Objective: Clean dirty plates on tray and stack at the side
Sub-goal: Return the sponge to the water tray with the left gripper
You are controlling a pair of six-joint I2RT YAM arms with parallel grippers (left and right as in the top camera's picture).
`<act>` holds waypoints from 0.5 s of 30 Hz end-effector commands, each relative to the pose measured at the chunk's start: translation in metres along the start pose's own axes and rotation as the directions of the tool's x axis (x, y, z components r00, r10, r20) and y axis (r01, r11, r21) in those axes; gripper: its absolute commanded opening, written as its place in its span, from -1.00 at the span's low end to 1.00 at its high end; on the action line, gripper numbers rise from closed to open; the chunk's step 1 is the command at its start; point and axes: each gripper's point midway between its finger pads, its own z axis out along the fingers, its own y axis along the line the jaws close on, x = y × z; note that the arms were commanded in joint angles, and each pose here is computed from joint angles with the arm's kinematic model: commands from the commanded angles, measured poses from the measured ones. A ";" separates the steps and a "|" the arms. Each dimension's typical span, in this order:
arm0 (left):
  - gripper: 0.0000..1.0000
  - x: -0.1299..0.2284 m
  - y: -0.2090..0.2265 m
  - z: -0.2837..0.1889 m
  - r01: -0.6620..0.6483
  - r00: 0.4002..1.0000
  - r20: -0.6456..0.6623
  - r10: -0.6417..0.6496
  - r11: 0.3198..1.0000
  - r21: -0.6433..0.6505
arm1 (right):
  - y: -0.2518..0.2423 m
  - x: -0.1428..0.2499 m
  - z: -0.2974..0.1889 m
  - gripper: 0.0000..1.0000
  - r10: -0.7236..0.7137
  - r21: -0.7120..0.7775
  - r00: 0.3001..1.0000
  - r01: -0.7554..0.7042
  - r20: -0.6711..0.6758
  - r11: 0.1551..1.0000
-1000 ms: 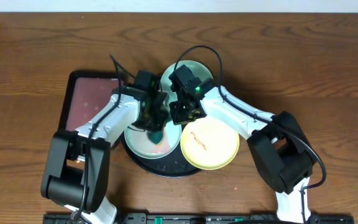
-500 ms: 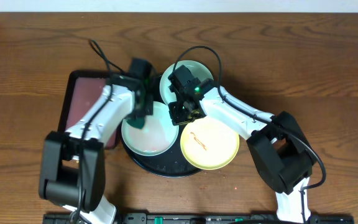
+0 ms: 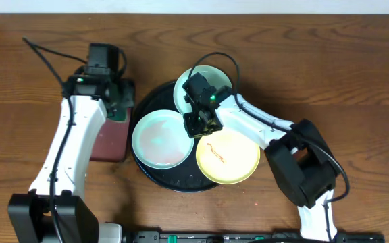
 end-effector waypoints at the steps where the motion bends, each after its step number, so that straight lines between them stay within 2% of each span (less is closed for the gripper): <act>1: -0.85 -0.005 0.013 -0.002 0.047 0.999 0.006 -0.047 0.999 -0.023 | 0.002 0.001 0.005 -0.97 0.017 -0.016 1.000 -0.017 -0.018 1.000; 8: -0.85 -0.006 0.032 0.001 0.092 0.996 -0.002 -0.092 0.995 -0.047 | 0.006 -0.002 0.004 -0.98 -0.001 -0.022 1.000 0.001 -0.009 1.000; 12: -0.85 -0.005 0.037 0.002 0.102 0.995 -0.008 -0.103 0.993 -0.054 | 0.022 -0.009 -0.008 -0.98 -0.099 -0.074 0.995 0.099 0.014 0.992; 15: -0.85 -0.003 0.037 0.004 0.101 0.995 -0.013 -0.102 0.993 -0.055 | 0.031 -0.015 -0.023 -0.98 -0.142 -0.051 0.988 0.146 0.065 0.988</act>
